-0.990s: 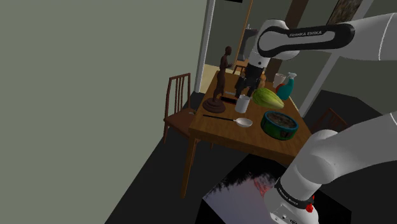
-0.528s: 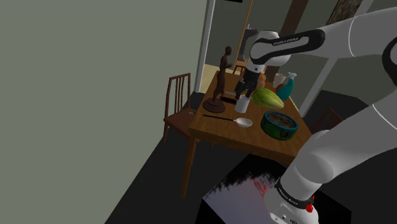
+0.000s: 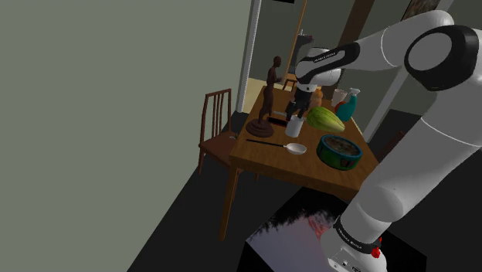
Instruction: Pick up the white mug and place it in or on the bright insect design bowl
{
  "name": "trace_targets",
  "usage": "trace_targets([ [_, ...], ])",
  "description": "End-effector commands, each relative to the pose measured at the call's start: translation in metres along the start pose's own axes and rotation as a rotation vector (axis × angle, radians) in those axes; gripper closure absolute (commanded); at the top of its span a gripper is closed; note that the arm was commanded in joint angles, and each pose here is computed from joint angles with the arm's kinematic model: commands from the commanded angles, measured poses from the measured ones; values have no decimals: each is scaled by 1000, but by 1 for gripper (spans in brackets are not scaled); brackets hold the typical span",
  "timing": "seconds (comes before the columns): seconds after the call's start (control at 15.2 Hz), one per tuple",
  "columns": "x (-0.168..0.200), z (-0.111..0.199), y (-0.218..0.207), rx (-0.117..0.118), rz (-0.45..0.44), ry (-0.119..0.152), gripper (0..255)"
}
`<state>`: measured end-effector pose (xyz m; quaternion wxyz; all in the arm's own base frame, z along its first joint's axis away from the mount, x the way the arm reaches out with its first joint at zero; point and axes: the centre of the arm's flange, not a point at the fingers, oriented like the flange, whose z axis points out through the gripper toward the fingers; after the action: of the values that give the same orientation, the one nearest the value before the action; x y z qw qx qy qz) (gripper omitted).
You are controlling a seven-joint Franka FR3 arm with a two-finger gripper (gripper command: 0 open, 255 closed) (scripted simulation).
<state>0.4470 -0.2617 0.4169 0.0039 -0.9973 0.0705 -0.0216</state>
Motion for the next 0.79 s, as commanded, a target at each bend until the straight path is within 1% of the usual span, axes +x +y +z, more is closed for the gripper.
trace_targets([
  [0.0,14,10,18,-13,-5,2,0],
  [0.26,39,29,54,-35,-13,6,0],
  [0.73,39,66,55,-35,-13,6,0],
])
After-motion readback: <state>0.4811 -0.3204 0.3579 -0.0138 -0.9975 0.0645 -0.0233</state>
